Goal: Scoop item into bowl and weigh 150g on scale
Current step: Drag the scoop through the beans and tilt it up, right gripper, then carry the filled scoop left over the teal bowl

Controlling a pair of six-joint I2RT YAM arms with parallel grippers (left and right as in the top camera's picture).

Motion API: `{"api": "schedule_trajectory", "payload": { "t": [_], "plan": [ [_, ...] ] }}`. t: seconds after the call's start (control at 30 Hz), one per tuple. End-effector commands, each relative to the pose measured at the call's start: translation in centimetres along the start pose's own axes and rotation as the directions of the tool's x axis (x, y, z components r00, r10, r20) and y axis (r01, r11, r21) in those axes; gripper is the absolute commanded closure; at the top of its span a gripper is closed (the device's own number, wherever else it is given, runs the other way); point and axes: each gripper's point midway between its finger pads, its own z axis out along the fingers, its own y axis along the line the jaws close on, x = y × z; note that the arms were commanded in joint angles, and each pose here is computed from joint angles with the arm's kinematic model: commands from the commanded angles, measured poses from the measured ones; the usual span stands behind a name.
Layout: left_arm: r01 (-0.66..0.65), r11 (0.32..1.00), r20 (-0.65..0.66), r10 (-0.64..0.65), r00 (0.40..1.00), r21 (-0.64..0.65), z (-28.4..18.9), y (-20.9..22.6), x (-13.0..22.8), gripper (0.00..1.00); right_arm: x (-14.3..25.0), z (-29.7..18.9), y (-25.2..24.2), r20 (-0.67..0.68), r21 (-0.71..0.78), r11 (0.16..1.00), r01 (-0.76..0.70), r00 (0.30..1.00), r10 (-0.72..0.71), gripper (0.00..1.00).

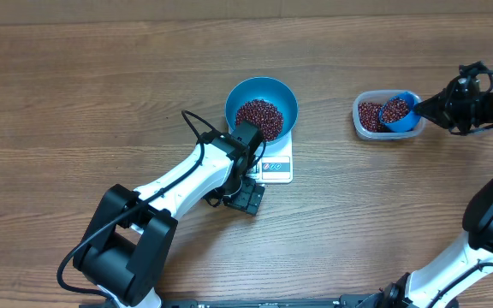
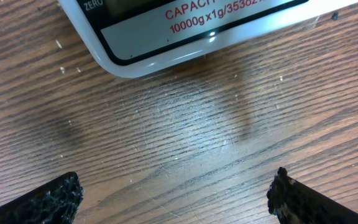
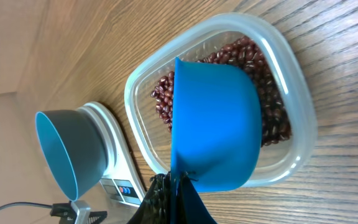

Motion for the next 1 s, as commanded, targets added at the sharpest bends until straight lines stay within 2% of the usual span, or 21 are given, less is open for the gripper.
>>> {"api": "schedule_trajectory", "payload": {
  "t": [0.0, 0.43, 0.73, 0.97],
  "plan": [
    [-0.016, 1.0, 0.003, 0.016, 1.0, 0.0, 0.0, -0.1, -0.3, 0.01, -0.8, -1.6, 1.0, 0.04, -0.071, 0.997, 0.039, 0.999, -0.037, 0.96],
    [-0.016, 1.0, 0.004, 0.016, 1.0, 0.001, 0.0, -0.1, -0.3, 0.0, -1.2, -3.9, 2.5, 0.09, -0.26, 0.963, 0.073, 0.995, -0.051, 0.96],
    [-0.016, 1.0, 0.004, 0.016, 1.0, 0.001, 0.0, -0.1, -0.3, 0.0, -1.3, -5.2, 5.8, 0.126, -0.423, 0.898, 0.125, 0.989, -0.078, 0.96],
    [-0.016, 1.0, 0.004, 0.016, 1.0, 0.001, 0.0, -0.1, -0.3, 0.0, -1.0, -5.4, 9.6, 0.138, -0.429, 0.876, 0.218, 0.975, -0.175, 0.96]
  ]
}}
